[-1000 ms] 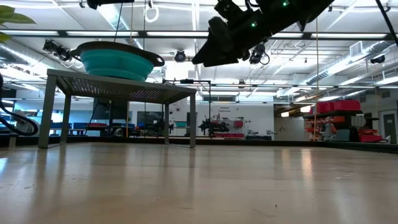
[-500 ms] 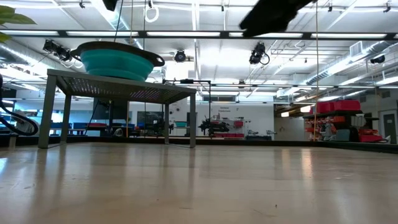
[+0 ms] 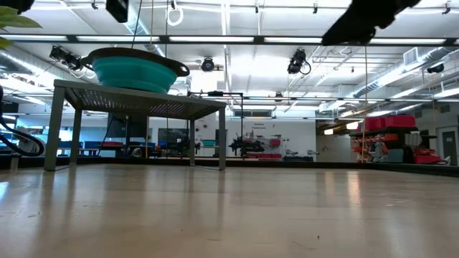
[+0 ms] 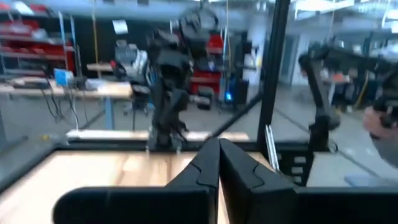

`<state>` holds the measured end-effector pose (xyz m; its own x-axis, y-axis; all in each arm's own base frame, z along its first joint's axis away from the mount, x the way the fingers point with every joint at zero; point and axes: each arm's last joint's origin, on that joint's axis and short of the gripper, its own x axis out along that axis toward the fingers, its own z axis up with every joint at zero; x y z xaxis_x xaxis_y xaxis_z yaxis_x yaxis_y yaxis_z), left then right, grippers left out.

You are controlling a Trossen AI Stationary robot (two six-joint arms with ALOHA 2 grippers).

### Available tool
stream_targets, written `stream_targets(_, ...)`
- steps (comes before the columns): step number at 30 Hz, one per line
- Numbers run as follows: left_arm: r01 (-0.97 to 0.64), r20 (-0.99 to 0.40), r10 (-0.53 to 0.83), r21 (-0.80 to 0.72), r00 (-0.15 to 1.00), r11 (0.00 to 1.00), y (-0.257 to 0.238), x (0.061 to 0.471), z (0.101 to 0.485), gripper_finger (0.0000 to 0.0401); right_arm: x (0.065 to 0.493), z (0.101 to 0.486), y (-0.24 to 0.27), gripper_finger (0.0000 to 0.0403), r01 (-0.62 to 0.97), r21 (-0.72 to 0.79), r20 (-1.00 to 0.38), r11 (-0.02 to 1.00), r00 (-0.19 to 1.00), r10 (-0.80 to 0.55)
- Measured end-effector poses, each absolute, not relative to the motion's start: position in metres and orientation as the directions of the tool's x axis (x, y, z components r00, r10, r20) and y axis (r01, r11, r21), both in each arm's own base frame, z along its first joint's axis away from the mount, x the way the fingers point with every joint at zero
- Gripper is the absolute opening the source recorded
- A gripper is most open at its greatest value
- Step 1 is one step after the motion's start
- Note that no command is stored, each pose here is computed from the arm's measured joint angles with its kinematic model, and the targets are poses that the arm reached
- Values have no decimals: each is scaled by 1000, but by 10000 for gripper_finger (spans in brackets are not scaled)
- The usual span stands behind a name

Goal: Pick & Place Fruit
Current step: Return to Home Position

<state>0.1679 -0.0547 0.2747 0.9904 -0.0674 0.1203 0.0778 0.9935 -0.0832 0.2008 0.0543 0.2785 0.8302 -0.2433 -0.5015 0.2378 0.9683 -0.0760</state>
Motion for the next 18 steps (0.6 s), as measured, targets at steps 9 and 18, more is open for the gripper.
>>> stream_targets(9,129,269,-110,-55,957,990,-36,114,266,6,157,270,42,37,231,17,-374,973,904,-208)
stream_targets(18,90,365,-55,-79,929,993,-25,91,232,5,133,251,33,22,227,62,-306,972,931,-198)
